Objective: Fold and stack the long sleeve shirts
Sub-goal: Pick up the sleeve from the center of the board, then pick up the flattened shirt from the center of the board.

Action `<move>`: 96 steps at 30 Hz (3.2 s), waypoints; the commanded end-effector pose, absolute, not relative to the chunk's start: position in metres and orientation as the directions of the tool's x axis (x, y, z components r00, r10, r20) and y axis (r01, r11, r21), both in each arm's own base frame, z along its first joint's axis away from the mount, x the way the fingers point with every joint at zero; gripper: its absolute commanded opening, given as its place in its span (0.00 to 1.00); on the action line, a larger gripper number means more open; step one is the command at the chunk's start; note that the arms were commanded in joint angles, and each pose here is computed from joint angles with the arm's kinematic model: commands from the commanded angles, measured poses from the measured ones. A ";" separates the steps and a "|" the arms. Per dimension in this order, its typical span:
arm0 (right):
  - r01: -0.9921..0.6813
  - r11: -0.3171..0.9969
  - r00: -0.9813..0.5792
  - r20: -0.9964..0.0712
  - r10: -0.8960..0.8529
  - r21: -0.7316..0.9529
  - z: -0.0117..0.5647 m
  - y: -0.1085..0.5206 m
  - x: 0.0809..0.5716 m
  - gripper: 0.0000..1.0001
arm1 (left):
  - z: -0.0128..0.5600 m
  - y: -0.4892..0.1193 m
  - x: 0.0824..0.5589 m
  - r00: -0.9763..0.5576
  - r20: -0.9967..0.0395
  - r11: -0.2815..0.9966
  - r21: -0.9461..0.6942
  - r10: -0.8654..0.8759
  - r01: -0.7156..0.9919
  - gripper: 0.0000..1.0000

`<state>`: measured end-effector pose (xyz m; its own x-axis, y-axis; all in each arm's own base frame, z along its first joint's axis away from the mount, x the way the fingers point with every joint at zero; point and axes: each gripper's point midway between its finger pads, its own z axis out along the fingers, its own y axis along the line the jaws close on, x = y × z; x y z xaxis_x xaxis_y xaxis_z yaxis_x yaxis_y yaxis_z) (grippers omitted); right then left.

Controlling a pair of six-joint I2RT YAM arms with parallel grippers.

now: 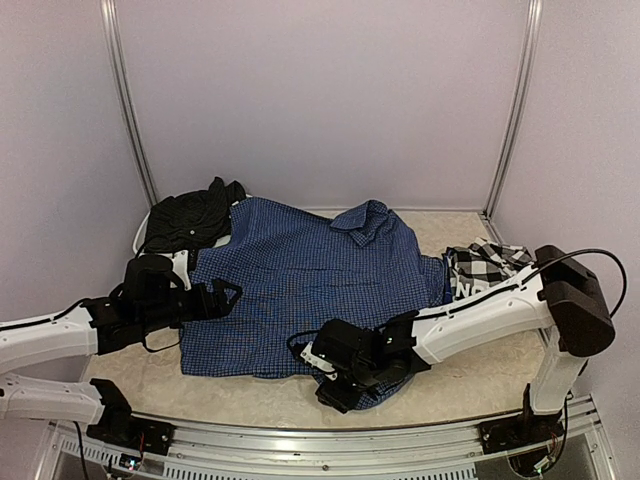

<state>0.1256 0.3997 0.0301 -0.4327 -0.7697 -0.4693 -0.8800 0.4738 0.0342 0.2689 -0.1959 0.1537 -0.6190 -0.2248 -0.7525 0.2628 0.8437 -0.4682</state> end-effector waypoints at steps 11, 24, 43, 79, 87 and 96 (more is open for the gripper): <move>-0.882 0.472 -0.442 -0.342 -0.829 -0.003 -0.001 0.365 0.116 0.16 | 0.152 -0.190 0.266 -0.613 -0.767 0.865 -0.428 -0.193 0.263 0.97; -0.907 0.288 -0.403 -0.432 -0.807 0.307 0.068 0.354 0.048 0.00 | 0.163 -0.189 0.269 -0.599 -0.786 0.881 -0.384 -0.154 0.277 0.97; -0.837 0.485 -0.519 -0.650 -0.555 0.254 0.155 0.326 0.104 0.00 | 0.143 -0.211 0.241 -0.668 -0.736 0.836 -0.430 -0.106 0.341 0.96; -0.666 0.659 -0.713 -0.560 -0.422 0.351 0.111 0.290 0.166 0.00 | 0.088 -0.273 0.177 -0.730 -0.314 0.776 0.039 0.607 0.629 0.86; -0.600 0.712 -0.754 -0.556 -0.351 0.364 0.115 0.272 0.182 0.00 | 0.057 -0.270 0.154 -0.668 -0.141 0.679 0.045 0.731 0.733 0.81; -0.403 0.855 -0.828 -0.527 -0.190 0.326 0.128 0.218 0.192 0.00 | 0.030 -0.263 0.148 -0.672 -0.072 0.675 0.057 0.737 0.735 0.79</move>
